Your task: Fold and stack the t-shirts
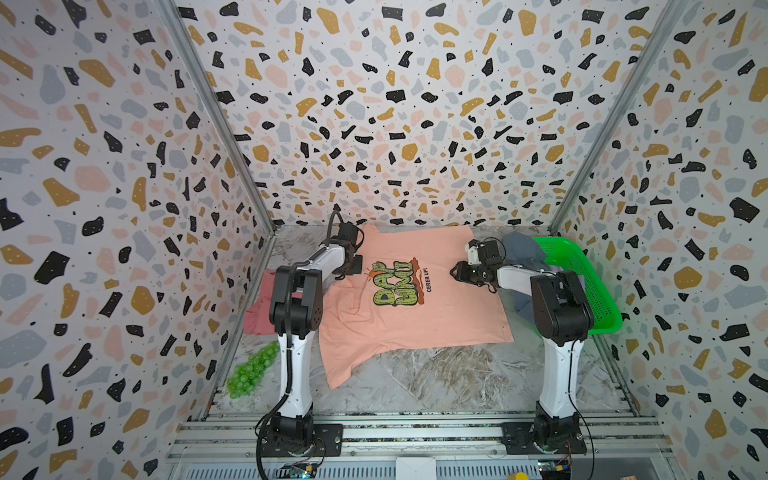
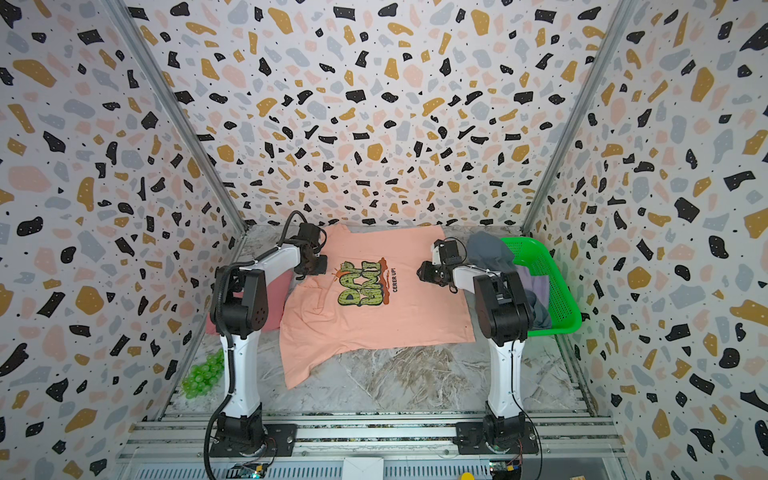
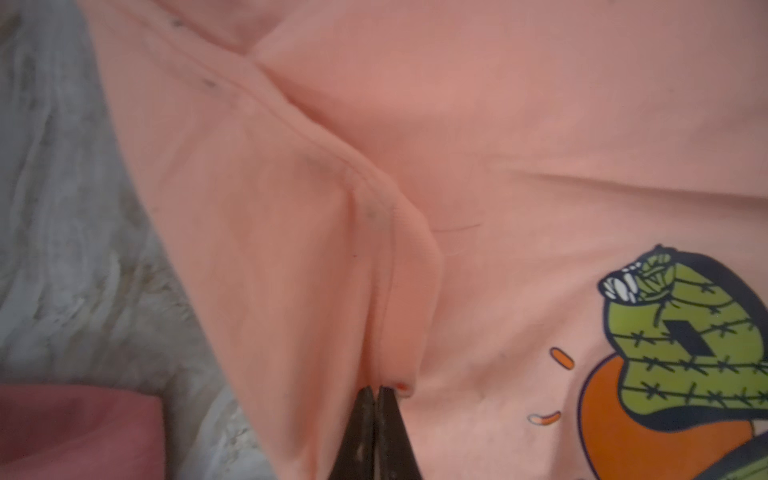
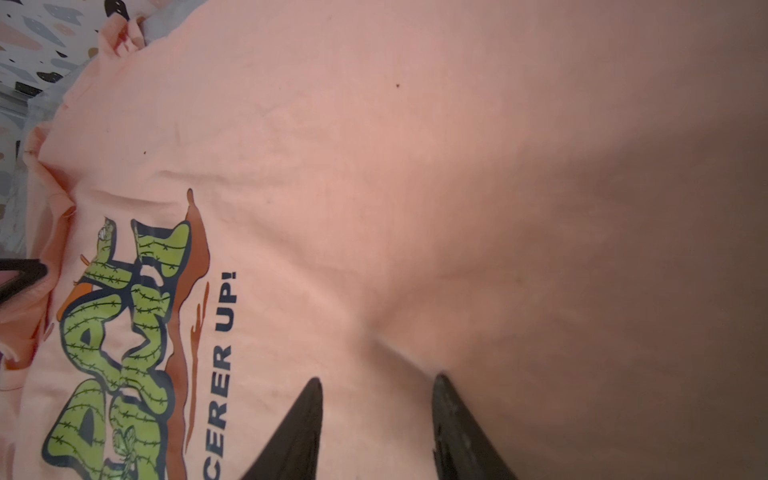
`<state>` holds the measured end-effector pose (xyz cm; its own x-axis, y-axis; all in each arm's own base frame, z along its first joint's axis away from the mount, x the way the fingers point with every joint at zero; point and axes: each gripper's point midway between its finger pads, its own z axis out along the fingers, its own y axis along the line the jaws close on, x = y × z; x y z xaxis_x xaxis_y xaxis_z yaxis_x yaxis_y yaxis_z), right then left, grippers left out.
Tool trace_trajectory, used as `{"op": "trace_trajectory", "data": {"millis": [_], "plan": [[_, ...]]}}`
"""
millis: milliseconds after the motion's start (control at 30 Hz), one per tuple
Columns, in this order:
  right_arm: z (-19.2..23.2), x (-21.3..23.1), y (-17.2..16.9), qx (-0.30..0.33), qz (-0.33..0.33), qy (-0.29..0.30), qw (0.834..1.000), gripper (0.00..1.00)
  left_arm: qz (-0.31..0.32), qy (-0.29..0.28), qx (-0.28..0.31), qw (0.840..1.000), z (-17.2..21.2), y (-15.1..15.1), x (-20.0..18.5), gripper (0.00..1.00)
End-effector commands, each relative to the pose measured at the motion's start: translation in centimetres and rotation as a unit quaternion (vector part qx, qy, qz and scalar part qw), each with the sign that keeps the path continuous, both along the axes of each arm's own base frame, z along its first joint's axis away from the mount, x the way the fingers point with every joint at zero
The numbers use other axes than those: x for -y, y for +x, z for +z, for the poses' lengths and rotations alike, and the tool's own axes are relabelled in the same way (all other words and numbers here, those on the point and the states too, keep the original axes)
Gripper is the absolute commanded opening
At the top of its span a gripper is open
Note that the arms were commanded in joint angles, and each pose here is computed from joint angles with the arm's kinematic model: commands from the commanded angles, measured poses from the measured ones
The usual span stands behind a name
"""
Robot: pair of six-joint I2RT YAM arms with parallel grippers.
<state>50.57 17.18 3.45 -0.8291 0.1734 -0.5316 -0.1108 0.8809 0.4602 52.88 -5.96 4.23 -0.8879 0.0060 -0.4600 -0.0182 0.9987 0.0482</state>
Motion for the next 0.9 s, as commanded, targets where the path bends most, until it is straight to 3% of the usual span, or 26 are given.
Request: {"op": "trace_trajectory", "data": {"millis": [0, 133, 233, 300, 400, 500, 600, 700, 867], "plan": [[-4.5, 4.1, -4.0, -0.101, -0.063, -0.052, 0.991, 0.42, 0.072, -0.03, 0.068, 0.995, 5.6, 0.4, -4.2, 0.0], [-4.0, 5.1, -4.9, -0.102, -0.079, -0.049, 0.99, 0.41, 0.139, -0.049, 0.076, 0.986, 6.2, -1.3, -8.6, 0.0], [-3.3, 5.2, -5.2, -0.096, -0.08, -0.042, 0.991, 0.41, 0.201, -0.056, 0.064, 0.976, 5.2, -2.8, -11.6, 0.11], [-2.0, 4.4, -4.9, -0.074, -0.064, -0.025, 0.995, 0.43, 0.208, -0.062, 0.073, 0.973, 5.7, -2.8, -11.6, 0.32], [0.5, 3.2, -3.9, -0.034, -0.045, -0.015, 0.998, 0.44, 0.19, -0.092, 0.118, 0.97, 8.3, -1.3, -10.0, 0.49], [3.2, 2.2, -2.4, 0.006, -0.031, -0.012, 0.999, 0.46, 0.154, -0.119, 0.153, 0.969, 11.1, 0.7, -7.1, 0.55], [5.1, 1.4, -1.1, 0.033, -0.024, -0.012, 0.999, 0.47, 0.087, -0.151, 0.15, 0.973, 12.1, 2.9, -1.7, 0.57], [5.4, 1.1, 0.2, 0.04, -0.027, -0.012, 0.999, 0.49, 0.045, -0.171, 0.132, 0.975, 10.6, 5.0, 3.1, 0.58], [3.4, 1.1, 1.4, 0.016, -0.034, -0.021, 0.999, 0.48, 0.054, -0.195, 0.113, 0.973, 7.2, 8.0, 5.4, 0.58]]}}
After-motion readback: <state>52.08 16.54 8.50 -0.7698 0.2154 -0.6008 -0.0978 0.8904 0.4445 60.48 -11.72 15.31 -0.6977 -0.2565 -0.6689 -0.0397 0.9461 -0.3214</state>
